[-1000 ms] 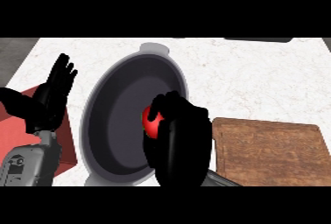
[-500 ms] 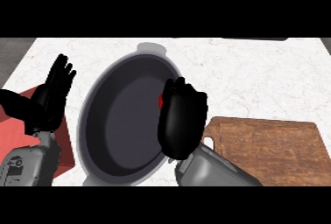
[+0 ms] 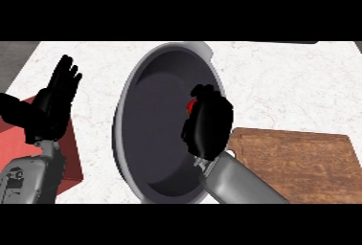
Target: Pick the tomato from the cutting board and place it in the pot
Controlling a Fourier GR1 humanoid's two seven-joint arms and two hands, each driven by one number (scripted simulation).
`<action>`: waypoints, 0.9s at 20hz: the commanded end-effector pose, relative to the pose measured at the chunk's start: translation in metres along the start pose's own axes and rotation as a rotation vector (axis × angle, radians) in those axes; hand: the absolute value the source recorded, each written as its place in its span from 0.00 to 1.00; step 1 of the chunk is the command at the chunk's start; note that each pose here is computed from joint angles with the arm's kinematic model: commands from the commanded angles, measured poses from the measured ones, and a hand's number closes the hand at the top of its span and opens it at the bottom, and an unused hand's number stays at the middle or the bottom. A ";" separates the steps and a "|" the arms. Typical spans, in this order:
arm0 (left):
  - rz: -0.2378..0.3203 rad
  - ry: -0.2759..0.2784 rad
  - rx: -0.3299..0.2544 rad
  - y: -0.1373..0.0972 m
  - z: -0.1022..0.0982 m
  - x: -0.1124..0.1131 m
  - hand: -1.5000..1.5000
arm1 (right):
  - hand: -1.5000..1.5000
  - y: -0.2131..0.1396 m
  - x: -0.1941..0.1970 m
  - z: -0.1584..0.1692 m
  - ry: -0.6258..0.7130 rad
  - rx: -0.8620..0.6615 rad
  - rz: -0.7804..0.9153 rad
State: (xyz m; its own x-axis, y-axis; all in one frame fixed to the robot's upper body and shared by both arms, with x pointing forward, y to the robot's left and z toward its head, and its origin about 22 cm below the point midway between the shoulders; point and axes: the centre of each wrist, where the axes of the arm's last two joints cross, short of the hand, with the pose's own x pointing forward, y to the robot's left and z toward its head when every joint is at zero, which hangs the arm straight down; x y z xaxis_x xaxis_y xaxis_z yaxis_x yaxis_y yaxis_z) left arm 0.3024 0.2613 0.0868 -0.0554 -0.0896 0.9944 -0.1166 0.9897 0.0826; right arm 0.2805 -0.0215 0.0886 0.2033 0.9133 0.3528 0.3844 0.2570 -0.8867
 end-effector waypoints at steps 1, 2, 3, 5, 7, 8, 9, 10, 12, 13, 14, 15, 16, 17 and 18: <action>0.012 0.002 -0.013 0.000 -0.001 0.001 0.50 | 0.00 0.008 -0.002 -0.001 0.254 0.084 -0.194; 0.005 -0.004 -0.010 0.012 -0.001 -0.002 0.50 | 0.00 0.010 -0.005 -0.005 0.252 0.112 -0.228; 0.010 -0.013 -0.019 -0.006 0.003 0.000 0.50 | 0.00 0.018 -0.009 0.004 0.242 0.123 -0.260; 0.008 -0.003 -0.031 -0.001 0.010 -0.001 0.50 | 0.00 0.013 -0.009 -0.007 0.213 0.080 -0.367; 0.021 0.015 -0.018 -0.006 0.003 -0.005 0.50 | 0.00 -0.010 0.002 -0.005 0.144 0.035 -0.534; 0.016 -0.003 -0.010 0.000 -0.001 0.007 0.50 | 0.00 0.003 -0.007 -0.007 0.159 0.005 -0.563; 0.018 0.003 -0.001 -0.005 0.004 0.000 0.50 | 0.00 -0.008 0.000 -0.012 0.151 -0.015 -0.618; -0.003 -0.006 0.006 0.004 0.002 0.001 0.50 | 0.00 -0.009 -0.003 -0.007 0.150 -0.033 -0.672; 0.001 -0.002 0.012 0.001 0.000 0.004 0.50 | 0.00 0.000 -0.011 0.006 0.156 -0.054 -0.740; 0.006 0.025 0.021 0.011 0.000 -0.005 0.50 | 0.00 -0.004 -0.005 -0.001 0.156 -0.075 -0.765; -0.014 0.007 0.012 0.016 0.008 0.004 0.50 | 0.00 -0.004 -0.012 0.007 0.177 -0.065 -0.790; -0.007 0.007 0.029 0.020 0.012 -0.003 0.50 | 0.00 -0.008 -0.015 0.008 0.191 -0.068 -0.835; -0.003 0.013 0.018 0.015 0.008 0.007 0.50 | 0.00 -0.011 -0.016 0.011 0.205 -0.079 -0.842; 0.001 0.015 0.038 0.022 0.017 -0.004 0.50 | 0.00 -0.008 -0.016 0.015 0.201 -0.092 -0.861; 0.015 0.028 0.033 0.016 0.016 -0.017 0.50 | 0.00 -0.004 -0.019 0.020 0.181 -0.112 -0.867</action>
State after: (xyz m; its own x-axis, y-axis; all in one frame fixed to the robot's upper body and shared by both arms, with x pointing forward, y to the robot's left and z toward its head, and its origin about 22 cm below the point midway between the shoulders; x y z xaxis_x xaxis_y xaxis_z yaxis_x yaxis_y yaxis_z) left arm 0.2913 0.2741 0.0840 -0.0425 -0.0846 0.9955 -0.1376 0.9874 0.0781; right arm 0.2691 -0.0364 0.0834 -0.0609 0.5209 0.8514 0.5067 0.7510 -0.4232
